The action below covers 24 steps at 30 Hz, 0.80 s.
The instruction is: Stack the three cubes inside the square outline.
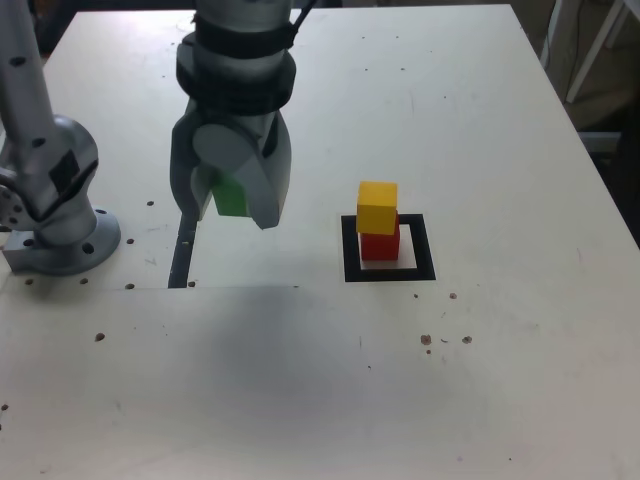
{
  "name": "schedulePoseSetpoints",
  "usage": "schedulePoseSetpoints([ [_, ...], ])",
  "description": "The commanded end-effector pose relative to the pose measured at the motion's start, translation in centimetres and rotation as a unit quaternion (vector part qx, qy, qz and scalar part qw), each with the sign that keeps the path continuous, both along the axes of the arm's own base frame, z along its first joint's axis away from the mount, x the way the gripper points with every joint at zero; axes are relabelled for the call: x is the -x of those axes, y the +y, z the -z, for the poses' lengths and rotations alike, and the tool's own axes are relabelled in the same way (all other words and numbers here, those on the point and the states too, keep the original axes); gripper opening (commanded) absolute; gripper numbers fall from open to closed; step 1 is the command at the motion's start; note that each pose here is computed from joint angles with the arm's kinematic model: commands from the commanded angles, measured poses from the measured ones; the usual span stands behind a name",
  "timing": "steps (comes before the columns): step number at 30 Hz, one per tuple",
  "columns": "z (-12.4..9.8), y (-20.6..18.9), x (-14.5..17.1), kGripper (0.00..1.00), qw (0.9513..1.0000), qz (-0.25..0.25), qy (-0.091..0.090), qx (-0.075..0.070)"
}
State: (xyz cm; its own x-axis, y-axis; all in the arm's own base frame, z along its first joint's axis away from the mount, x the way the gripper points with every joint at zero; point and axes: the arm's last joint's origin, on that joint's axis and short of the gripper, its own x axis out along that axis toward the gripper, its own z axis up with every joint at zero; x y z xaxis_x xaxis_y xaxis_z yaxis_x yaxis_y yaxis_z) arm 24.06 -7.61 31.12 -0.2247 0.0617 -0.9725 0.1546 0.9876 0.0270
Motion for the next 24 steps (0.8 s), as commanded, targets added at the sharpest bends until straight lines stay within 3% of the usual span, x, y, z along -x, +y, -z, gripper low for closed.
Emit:
schedulePoseSetpoints([
  [1, -0.2, 0.2, -0.8, 0.3, 1.0, 0.007, 0.004, 0.002],
  [9, -0.7, 1.5, -3.9, 0.3, 0.9997, 0.019, -0.001, 0.014],
  [24, -0.3, 3.8, -9.1, 0.3, 0.9993, 0.022, -0.025, 0.016],
])
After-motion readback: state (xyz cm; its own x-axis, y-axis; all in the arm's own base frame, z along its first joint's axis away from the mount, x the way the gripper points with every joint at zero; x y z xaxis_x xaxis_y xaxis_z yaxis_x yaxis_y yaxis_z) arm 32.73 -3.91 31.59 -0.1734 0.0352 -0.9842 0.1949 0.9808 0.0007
